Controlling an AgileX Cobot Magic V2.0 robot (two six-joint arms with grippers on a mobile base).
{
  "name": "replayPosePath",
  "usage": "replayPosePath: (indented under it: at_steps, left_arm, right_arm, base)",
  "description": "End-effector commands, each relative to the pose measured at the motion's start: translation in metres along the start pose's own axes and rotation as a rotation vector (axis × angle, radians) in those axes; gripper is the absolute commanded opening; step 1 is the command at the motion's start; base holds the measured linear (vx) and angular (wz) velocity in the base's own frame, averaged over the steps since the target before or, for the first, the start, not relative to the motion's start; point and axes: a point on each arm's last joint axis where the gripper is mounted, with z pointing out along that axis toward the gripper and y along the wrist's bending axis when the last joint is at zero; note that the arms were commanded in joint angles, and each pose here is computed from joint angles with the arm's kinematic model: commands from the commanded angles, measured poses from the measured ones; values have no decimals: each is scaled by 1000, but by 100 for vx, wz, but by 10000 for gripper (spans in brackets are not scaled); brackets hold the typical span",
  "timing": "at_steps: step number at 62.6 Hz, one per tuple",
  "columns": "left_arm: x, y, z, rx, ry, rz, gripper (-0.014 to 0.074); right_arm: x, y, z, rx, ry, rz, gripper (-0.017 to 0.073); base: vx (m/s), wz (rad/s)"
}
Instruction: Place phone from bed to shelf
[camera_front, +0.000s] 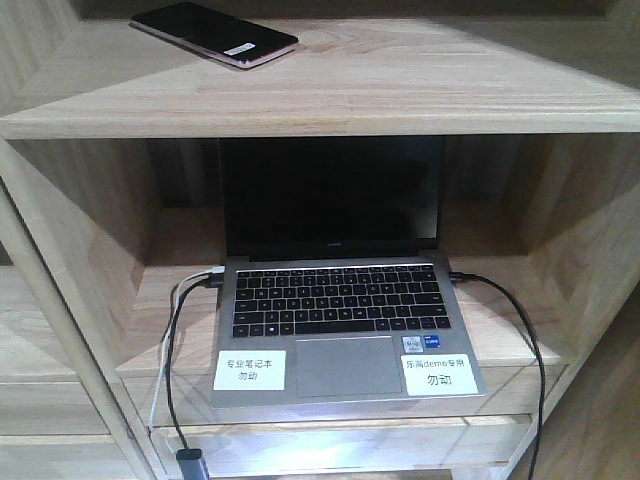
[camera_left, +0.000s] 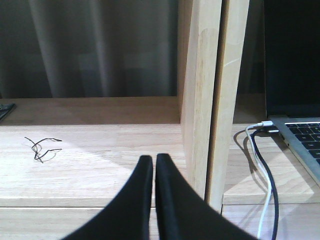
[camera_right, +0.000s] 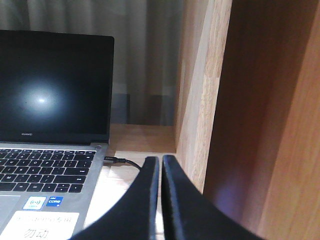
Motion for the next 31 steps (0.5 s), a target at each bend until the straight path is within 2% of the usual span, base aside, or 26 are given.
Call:
replayPosePath:
  at_steps: [1, 31]
  left_arm:
    - [-4, 0, 0, -3, -71, -9, 1]
    - [-4, 0, 0, -3, -71, -9, 1]
  right_arm:
    - [-3, -1, 0, 14, -73, -10, -5]
    - [-3, -1, 0, 14, -73, -10, -5]
  base:
    - [0, 0]
    - [0, 0]
